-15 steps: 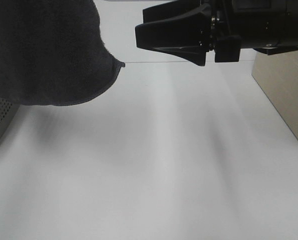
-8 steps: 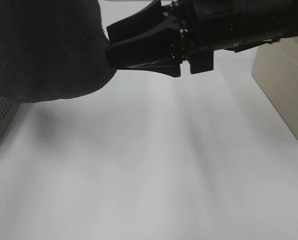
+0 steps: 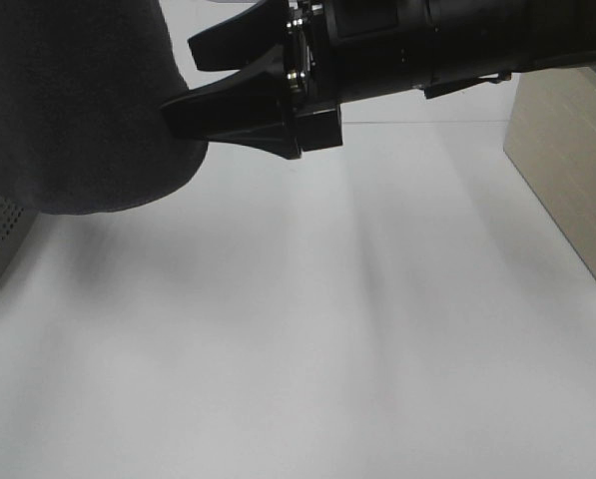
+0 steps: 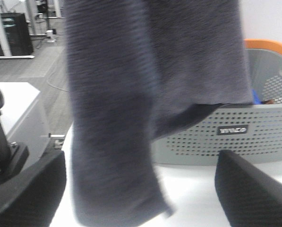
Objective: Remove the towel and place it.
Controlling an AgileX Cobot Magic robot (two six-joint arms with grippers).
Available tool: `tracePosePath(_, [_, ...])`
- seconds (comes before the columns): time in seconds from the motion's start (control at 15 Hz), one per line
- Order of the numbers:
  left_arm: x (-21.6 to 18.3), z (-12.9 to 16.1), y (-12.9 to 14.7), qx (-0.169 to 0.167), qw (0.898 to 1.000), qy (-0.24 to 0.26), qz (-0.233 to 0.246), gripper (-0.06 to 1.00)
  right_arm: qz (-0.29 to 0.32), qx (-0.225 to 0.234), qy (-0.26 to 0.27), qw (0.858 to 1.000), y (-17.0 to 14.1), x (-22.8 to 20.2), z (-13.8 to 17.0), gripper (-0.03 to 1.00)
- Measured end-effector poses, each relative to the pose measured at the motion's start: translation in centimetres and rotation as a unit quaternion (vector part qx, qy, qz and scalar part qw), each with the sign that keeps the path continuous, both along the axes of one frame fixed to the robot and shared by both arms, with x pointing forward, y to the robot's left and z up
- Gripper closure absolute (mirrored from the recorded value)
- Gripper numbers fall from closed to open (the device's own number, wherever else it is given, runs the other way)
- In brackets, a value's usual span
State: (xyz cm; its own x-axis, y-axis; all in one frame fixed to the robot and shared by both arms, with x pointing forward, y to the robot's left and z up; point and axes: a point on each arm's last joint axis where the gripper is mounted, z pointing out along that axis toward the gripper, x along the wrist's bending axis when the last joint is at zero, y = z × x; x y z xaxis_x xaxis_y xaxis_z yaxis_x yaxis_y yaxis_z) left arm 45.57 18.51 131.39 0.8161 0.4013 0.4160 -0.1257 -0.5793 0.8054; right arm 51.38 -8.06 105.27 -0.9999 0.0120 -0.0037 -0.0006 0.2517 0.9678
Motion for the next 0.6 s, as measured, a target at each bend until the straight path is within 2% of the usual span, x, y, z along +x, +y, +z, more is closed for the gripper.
tracePosePath(0.27, [0.0, 0.0, 0.0, 0.0, 1.0, 0.0, 0.0, 0.94, 0.013, 0.012, -0.013, 1.0, 0.2, 0.1, 1.0, 0.13])
tracePosePath(0.4, [0.0, 0.0, 0.0, 0.0, 1.0, 0.0, 0.0, 0.94, 0.08, 0.024, -0.005, 0.997, 1.1, -0.8, 1.0, 0.13])
tracePosePath(0.6, [0.0, 0.0, 0.0, 0.0, 1.0, 0.0, 0.0, 0.94, 0.133, 0.002, 0.019, 0.991, 3.3, -1.0, -1.2, 0.13])
